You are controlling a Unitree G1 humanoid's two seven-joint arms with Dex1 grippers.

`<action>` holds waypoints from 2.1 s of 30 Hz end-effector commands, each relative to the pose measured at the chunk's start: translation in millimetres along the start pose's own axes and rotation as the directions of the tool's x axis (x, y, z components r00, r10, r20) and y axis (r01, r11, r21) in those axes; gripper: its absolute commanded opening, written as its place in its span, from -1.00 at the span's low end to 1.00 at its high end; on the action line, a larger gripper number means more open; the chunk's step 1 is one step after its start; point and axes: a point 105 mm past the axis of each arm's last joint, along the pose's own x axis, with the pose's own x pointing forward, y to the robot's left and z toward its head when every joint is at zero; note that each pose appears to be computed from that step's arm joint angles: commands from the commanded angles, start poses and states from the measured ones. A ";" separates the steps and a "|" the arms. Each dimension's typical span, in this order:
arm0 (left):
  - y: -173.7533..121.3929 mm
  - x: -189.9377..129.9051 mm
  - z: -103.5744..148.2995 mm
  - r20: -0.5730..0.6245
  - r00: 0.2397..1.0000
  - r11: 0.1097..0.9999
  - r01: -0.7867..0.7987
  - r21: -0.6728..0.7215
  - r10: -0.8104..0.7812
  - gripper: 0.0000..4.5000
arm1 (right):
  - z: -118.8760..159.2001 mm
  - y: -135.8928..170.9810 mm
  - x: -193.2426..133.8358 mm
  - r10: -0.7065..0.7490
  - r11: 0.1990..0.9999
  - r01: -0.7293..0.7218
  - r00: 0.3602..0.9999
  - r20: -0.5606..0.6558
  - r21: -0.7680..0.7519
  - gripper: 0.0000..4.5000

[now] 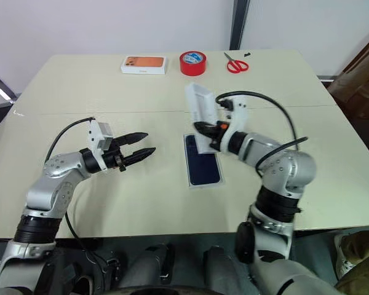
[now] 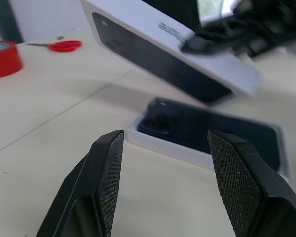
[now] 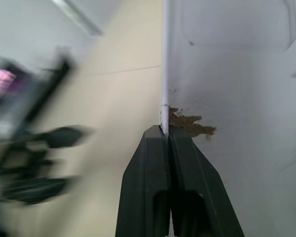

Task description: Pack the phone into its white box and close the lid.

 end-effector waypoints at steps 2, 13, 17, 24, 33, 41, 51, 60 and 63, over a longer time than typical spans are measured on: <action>6.4 3.3 16.4 0.056 0.998 0.999 -0.033 0.007 0.033 0.27 | 7.3 25.9 2.4 0.157 0.983 -0.160 0.987 0.038 0.094 -0.99; 4.0 -1.7 10.7 0.054 0.996 0.998 -0.063 -0.018 0.064 0.27 | -30.9 47.1 -0.4 0.306 0.929 -0.295 0.952 -0.017 0.222 -0.99; 1.6 -0.6 10.0 0.056 0.996 0.998 -0.066 -0.022 0.067 0.27 | -38.1 48.7 -2.7 0.317 0.924 -0.299 0.947 -0.043 0.241 -0.99; 0.8 -0.3 10.2 0.057 0.996 0.997 -0.067 -0.044 0.069 0.27 | -46.1 53.6 -3.8 0.347 0.899 -0.318 0.936 -0.047 0.302 -0.99; -14.9 -1.8 -7.4 0.012 1.000 0.992 -0.021 -0.124 0.023 0.03 | -65.2 36.8 -2.8 0.270 0.899 -0.215 0.958 -0.096 0.382 -1.00; -34.0 11.1 -24.3 -0.006 1.000 0.992 -0.002 -0.130 0.001 -0.98 | -62.3 21.0 -0.8 0.182 0.910 -0.127 0.978 -0.106 0.394 -1.00; -42.8 38.9 -29.9 0.021 1.000 0.985 0.003 -0.172 0.001 -1.00 | -14.1 -22.4 -18.2 -0.026 0.938 0.011 0.999 0.039 0.347 0.29; -54.3 88.2 -21.7 0.068 0.996 0.984 0.064 -0.168 -0.054 -1.00 | 41.2 -80.1 -71.6 -0.312 0.950 0.307 0.929 0.201 0.056 0.98; -53.6 84.3 -20.5 0.063 0.996 0.982 0.074 -0.176 -0.064 -1.00 | 41.3 -83.2 -74.3 -0.336 0.920 0.365 0.922 0.191 -0.145 0.74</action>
